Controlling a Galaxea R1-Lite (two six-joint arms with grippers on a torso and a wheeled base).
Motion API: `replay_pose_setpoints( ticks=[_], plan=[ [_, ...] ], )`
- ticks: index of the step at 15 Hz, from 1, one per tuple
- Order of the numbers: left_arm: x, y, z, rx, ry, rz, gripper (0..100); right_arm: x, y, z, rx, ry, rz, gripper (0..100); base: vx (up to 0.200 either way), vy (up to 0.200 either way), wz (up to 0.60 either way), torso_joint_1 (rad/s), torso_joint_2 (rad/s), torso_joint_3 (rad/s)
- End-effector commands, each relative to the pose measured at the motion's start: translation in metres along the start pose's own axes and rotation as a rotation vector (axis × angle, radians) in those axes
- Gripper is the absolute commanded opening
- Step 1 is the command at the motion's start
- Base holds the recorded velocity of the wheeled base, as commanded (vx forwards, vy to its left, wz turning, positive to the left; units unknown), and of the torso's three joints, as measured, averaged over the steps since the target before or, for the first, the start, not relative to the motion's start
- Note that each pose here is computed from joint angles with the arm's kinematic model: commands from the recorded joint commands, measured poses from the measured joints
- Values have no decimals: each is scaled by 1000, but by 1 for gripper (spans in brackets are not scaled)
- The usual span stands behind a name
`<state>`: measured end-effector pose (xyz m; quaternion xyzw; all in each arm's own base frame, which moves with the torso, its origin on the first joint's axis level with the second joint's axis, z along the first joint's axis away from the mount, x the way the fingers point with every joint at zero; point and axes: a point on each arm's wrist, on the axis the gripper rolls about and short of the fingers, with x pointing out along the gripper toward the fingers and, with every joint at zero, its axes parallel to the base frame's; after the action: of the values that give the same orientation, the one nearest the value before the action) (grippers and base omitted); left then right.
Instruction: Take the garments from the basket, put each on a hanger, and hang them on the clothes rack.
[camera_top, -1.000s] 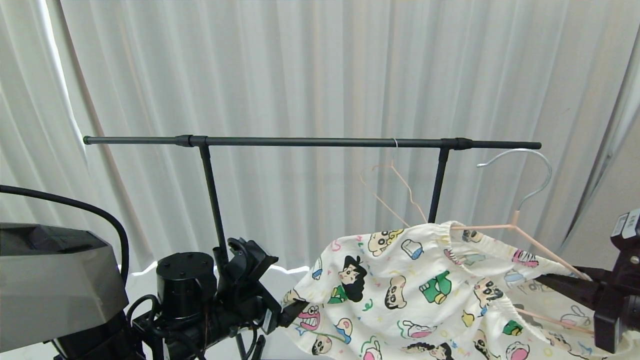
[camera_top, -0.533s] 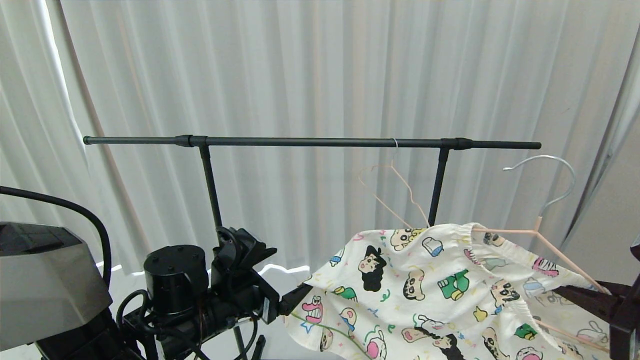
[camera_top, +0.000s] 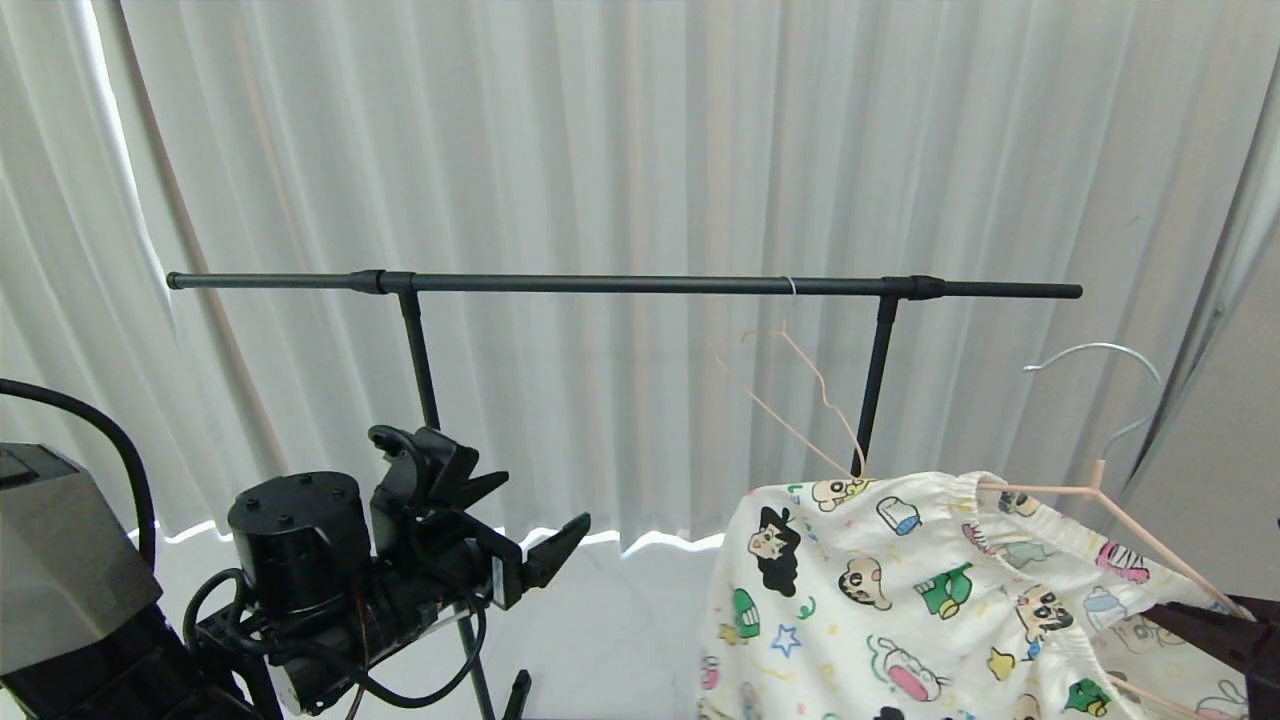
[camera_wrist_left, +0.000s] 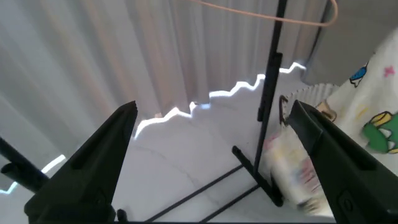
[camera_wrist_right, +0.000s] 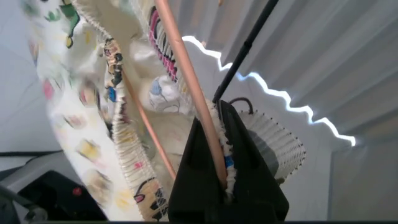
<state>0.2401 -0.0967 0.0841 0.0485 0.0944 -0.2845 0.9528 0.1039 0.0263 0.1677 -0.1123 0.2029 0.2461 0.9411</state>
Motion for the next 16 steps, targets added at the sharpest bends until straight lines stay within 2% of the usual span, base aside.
replay_pose_setpoints(
  ticks=[1,5,7,9,10,11,12,14,16],
  plan=[
    [-7,7,9,-3,-38,33,100,-3,1,-1,1,-1,-2,0,0,0,0,0,0,0],
    [-12,23,7,-16,-34,97,100,-2,0,-2,6,14,-11,0,0,0,0,0,0,0],
    [-19,21,6,-20,-2,97,100,-2,1,-4,13,42,-11,0,0,0,0,0,0,0],
    [-26,17,16,-34,44,80,100,-3,1,-6,18,60,-8,0,0,0,0,0,0,0],
    [-30,16,24,-50,102,74,100,-2,2,-10,25,84,-3,0,0,0,0,0,0,0],
    [-32,17,29,-58,129,77,100,-3,2,-10,28,96,0,0,0,0,0,0,0,0],
    [-41,20,37,-93,316,151,100,-1,2,-14,37,141,-6,0,0,0,0,0,0,0],
    [-48,20,40,-125,489,253,100,1,1,-16,48,184,-54,0,0,0,0,0,0,0],
    [-46,20,38,-124,501,278,100,2,0,-15,91,202,-75,0,0,0,0,0,0,0]
  ],
)
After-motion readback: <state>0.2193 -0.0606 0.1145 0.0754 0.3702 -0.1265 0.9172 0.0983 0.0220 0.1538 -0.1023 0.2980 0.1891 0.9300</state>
